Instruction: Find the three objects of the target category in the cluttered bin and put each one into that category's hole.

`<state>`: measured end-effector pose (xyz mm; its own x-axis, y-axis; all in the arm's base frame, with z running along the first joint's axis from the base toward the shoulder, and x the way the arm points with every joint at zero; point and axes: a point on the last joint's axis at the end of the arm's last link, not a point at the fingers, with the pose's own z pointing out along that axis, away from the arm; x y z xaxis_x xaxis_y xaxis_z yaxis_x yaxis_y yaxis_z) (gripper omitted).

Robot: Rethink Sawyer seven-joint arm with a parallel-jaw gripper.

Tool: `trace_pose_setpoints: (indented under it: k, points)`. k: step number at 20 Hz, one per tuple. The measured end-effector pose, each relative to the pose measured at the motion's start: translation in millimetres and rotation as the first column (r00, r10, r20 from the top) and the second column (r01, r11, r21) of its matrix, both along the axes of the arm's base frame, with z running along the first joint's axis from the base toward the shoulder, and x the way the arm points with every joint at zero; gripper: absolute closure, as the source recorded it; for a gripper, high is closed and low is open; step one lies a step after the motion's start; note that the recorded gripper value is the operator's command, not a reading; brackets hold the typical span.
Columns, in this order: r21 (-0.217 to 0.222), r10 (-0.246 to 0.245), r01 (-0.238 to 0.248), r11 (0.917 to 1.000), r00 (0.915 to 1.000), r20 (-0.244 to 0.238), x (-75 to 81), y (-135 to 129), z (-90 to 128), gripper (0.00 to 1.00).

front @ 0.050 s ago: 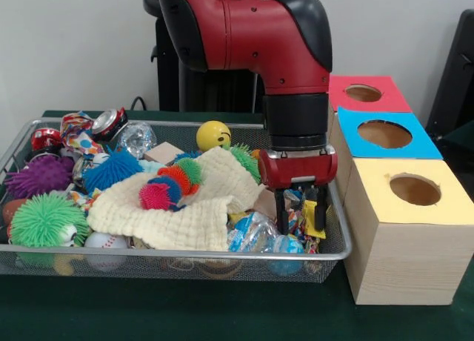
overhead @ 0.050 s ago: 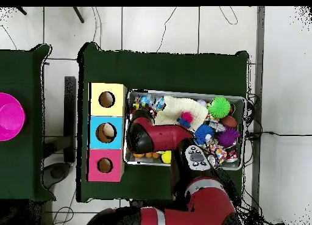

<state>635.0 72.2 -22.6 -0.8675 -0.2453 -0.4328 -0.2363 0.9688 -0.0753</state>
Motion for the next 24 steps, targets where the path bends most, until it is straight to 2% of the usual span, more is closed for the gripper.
trace_pose_setpoints:
  k: [5,13,17,24]
  points:
    - [-0.059,0.051,-0.05,0.997,0.9986,0.01,-0.6,0.1,-1.2,0.0]
    - [-0.087,0.07,-0.069,0.9938,0.9975,0.01,-3.7,-7.0,-0.3,0.0]
    - [-0.091,0.064,-0.064,0.9938,0.998,-0.001,-3.5,-11.5,2.1,0.0]
    - [-0.076,0.002,-0.005,0.9971,0.9992,-0.041,2.6,-43.5,10.7,0.0]
